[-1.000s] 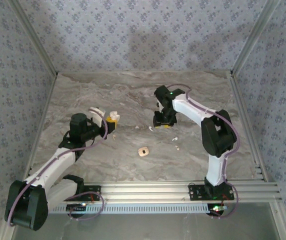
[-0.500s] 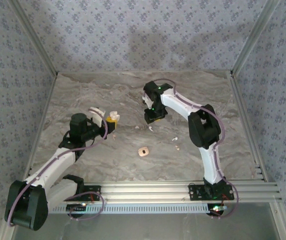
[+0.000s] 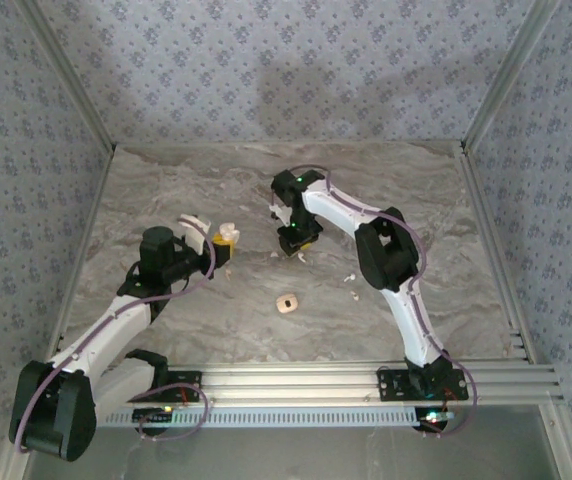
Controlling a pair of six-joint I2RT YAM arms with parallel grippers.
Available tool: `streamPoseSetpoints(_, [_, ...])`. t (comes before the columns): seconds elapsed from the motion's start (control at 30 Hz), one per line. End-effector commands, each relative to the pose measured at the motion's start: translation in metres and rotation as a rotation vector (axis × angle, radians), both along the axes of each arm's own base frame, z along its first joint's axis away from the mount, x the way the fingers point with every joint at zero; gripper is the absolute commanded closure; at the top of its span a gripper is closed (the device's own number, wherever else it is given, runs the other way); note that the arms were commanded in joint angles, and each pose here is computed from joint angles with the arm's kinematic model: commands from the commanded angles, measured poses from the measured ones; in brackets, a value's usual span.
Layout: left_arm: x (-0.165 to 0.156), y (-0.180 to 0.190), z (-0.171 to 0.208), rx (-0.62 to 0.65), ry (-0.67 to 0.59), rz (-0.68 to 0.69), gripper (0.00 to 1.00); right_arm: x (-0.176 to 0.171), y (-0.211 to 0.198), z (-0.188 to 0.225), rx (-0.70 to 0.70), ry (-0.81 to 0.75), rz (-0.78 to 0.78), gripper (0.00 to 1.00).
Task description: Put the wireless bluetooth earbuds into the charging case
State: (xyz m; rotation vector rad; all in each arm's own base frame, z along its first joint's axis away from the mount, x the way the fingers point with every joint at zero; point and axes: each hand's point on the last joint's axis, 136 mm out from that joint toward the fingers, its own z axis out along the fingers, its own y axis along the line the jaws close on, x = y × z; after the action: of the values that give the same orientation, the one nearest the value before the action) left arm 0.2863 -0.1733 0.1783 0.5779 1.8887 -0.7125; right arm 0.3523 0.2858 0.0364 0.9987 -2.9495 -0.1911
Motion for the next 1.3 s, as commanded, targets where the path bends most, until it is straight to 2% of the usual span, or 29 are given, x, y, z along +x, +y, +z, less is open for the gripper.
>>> streamPoseSetpoints(0.0, [0.005,0.002,0.018,-0.002,-0.049,0.004,0.82,-0.005,-0.009,-0.004,-0.061,0.033,0.021,0.6])
streamPoseSetpoints(0.3, [0.004,0.002,0.017,-0.002,-0.047,0.005,0.82,-0.007,-0.011,-0.012,-0.082,0.045,0.022,0.61])
streamPoseSetpoints(0.83, [0.004,0.003,0.016,0.005,-0.045,0.009,0.82,-0.001,-0.004,-0.023,-0.048,0.033,-0.02,0.68])
streamPoseSetpoints(1.07, [0.004,0.003,0.015,0.005,-0.043,0.009,0.82,-0.004,-0.014,-0.025,-0.097,0.039,-0.028,0.64])
streamPoseSetpoints(1.27, [0.003,0.003,0.016,0.005,-0.044,0.009,0.82,-0.004,-0.019,-0.026,-0.125,0.038,-0.029,0.67])
